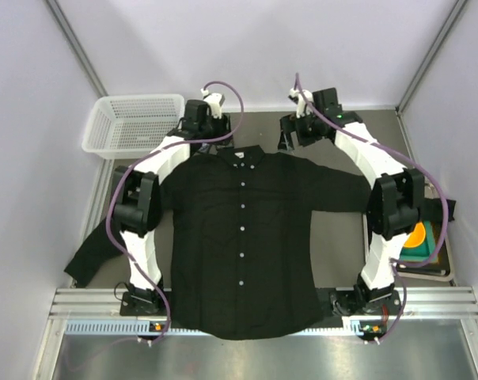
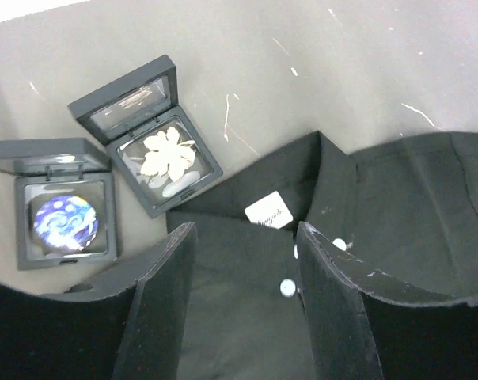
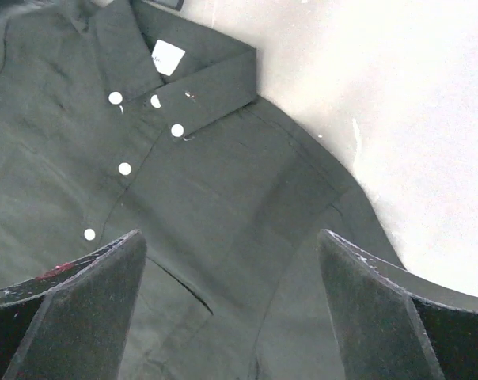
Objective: Pin the brooch onto the clothing
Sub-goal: Pick up the brooch from the brooch box.
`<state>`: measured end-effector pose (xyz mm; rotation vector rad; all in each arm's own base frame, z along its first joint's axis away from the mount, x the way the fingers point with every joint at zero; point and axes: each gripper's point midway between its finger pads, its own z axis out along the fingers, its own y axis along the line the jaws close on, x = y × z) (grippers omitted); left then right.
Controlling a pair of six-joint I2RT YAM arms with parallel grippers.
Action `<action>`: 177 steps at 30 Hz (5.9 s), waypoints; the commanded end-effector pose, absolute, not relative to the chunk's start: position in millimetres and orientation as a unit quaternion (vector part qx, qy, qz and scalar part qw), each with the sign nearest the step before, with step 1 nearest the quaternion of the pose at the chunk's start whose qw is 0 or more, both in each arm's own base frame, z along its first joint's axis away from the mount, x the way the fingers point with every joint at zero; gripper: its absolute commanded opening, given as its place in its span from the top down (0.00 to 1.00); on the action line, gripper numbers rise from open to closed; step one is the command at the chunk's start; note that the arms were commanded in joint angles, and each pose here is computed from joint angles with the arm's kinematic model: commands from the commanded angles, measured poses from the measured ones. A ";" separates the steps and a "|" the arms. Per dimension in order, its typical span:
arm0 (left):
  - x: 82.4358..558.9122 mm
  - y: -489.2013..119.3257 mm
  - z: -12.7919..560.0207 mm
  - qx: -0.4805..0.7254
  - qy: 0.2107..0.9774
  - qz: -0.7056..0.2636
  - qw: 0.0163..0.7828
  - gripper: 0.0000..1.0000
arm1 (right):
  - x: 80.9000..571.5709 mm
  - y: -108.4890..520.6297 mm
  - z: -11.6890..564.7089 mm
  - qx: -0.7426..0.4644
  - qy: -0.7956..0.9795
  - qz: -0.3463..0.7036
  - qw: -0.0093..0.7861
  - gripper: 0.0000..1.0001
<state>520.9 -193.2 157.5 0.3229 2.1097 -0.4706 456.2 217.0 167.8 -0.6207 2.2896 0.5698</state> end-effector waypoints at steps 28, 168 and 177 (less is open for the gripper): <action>624.9 -194.0 96.2 0.015 0.847 -0.058 0.529 0.51 | 420.7 224.3 186.4 -0.234 0.874 0.278 0.322 0.07; 612.2 -198.9 55.9 0.056 0.880 -0.059 0.468 0.55 | 421.2 228.9 190.6 -0.238 0.873 0.288 0.314 0.04; 618.8 -202.3 100.4 0.065 0.861 -0.065 0.500 0.59 | 420.4 228.9 198.4 -0.239 0.869 0.291 0.321 0.04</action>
